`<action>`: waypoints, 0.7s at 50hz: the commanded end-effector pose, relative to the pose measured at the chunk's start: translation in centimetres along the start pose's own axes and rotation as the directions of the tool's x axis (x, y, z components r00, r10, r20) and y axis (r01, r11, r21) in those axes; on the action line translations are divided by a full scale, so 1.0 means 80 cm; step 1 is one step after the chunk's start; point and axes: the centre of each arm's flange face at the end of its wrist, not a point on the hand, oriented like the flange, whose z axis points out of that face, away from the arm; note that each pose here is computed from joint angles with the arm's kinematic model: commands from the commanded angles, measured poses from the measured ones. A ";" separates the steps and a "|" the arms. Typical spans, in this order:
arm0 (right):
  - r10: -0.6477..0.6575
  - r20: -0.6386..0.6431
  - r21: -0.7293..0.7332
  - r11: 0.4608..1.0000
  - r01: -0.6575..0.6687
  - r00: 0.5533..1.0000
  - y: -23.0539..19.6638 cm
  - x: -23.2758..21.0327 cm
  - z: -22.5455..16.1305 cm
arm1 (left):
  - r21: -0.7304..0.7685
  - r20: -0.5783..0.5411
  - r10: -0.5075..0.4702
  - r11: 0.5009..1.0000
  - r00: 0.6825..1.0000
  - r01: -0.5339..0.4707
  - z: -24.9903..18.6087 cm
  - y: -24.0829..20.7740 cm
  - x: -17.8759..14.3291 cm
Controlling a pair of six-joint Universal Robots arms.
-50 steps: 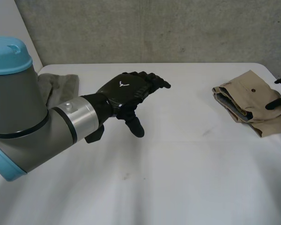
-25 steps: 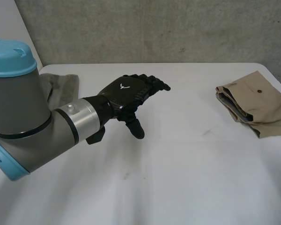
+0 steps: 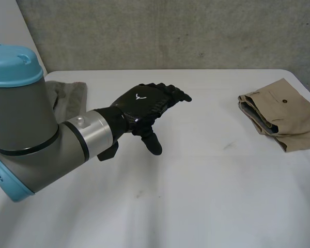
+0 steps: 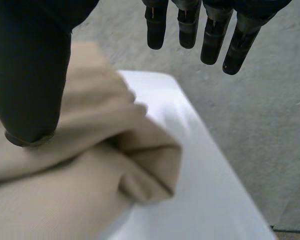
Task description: Fold the laundry.
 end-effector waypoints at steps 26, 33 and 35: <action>-0.010 -0.241 0.081 0.996 0.030 0.971 -0.015 0.020 0.007 | -0.002 0.001 -0.001 1.000 1.000 0.001 -0.001 0.001 -0.001; 0.014 -0.268 0.034 0.999 -0.005 0.963 -0.011 0.043 -0.004 | 0.013 0.004 0.007 1.000 1.000 -0.007 0.001 -0.001 -0.002; 0.009 -0.238 -0.002 1.000 -0.010 0.971 -0.005 0.038 -0.008 | 0.012 0.003 0.005 1.000 1.000 -0.005 0.001 0.000 -0.001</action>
